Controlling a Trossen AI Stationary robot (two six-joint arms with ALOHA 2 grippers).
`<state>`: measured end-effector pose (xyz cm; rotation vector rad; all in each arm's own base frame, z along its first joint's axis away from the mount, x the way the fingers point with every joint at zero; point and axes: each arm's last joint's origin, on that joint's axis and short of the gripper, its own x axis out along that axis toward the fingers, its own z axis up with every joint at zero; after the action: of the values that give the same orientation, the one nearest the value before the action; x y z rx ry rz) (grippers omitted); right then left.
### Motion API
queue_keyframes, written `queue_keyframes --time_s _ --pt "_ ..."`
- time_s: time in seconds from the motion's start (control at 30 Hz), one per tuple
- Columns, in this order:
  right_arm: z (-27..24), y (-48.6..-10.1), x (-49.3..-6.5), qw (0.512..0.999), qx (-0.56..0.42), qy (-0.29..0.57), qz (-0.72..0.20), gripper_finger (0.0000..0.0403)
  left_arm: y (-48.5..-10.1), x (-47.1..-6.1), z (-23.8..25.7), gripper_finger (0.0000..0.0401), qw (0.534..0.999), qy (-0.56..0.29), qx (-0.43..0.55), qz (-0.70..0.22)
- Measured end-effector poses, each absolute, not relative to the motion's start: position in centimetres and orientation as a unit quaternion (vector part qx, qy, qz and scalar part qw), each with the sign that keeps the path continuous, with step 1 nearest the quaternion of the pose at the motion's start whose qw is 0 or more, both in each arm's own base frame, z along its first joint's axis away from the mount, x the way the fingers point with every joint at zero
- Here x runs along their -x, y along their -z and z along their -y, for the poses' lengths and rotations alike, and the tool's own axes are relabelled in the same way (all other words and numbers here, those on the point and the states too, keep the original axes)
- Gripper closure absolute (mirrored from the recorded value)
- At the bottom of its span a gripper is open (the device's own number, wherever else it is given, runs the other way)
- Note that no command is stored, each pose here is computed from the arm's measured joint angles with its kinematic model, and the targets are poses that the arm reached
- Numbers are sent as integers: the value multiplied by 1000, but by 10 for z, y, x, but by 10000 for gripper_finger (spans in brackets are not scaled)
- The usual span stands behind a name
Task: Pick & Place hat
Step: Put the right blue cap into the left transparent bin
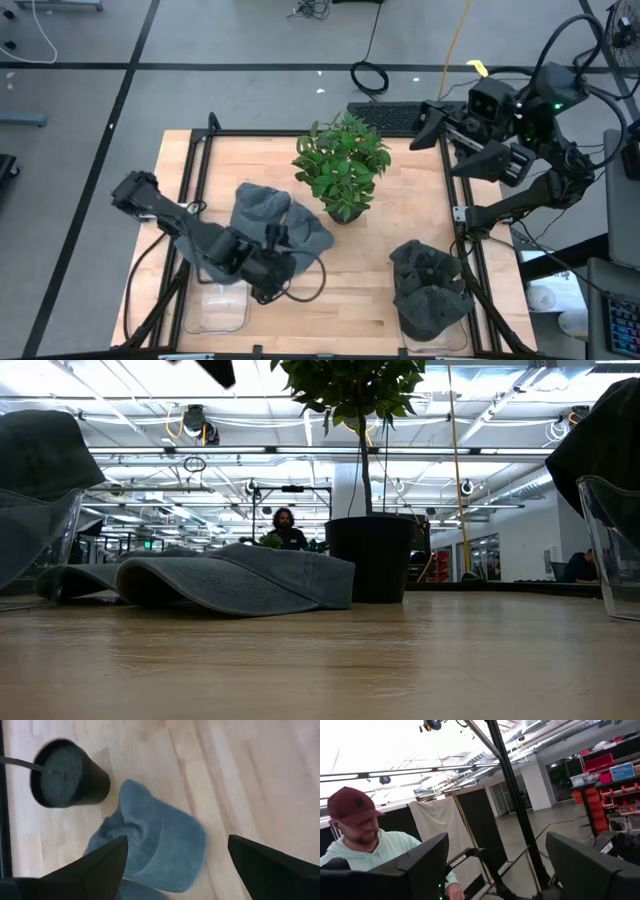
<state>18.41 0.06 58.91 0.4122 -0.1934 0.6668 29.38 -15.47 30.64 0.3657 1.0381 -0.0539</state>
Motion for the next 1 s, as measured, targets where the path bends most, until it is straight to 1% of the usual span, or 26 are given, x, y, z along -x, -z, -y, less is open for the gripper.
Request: queue_keyframes --time_s 0.23,0.33,0.47,0.6,0.73,1.0 --pt "-1 -589 -184 924 -176 -322 104 81 -276 -308 162 48 823 18 -196 -533" --pt "-1 -589 -184 924 -176 -323 103 80 -264 -311 167 48 809 25 -192 -555" --pt "-1 -589 -184 924 -175 -323 103 81 -246 -313 172 48 787 13 -187 -587" --pt "-1 -589 -184 925 -172 -323 104 81 -233 -317 175 48 782 -7 -170 -599" --pt "-1 -589 -184 925 -172 -323 104 81 -218 -322 178 48 770 -19 -175 -613" --pt "-1 -589 -184 925 -172 -323 104 81 -180 -324 182 48 716 -41 -208 -666"
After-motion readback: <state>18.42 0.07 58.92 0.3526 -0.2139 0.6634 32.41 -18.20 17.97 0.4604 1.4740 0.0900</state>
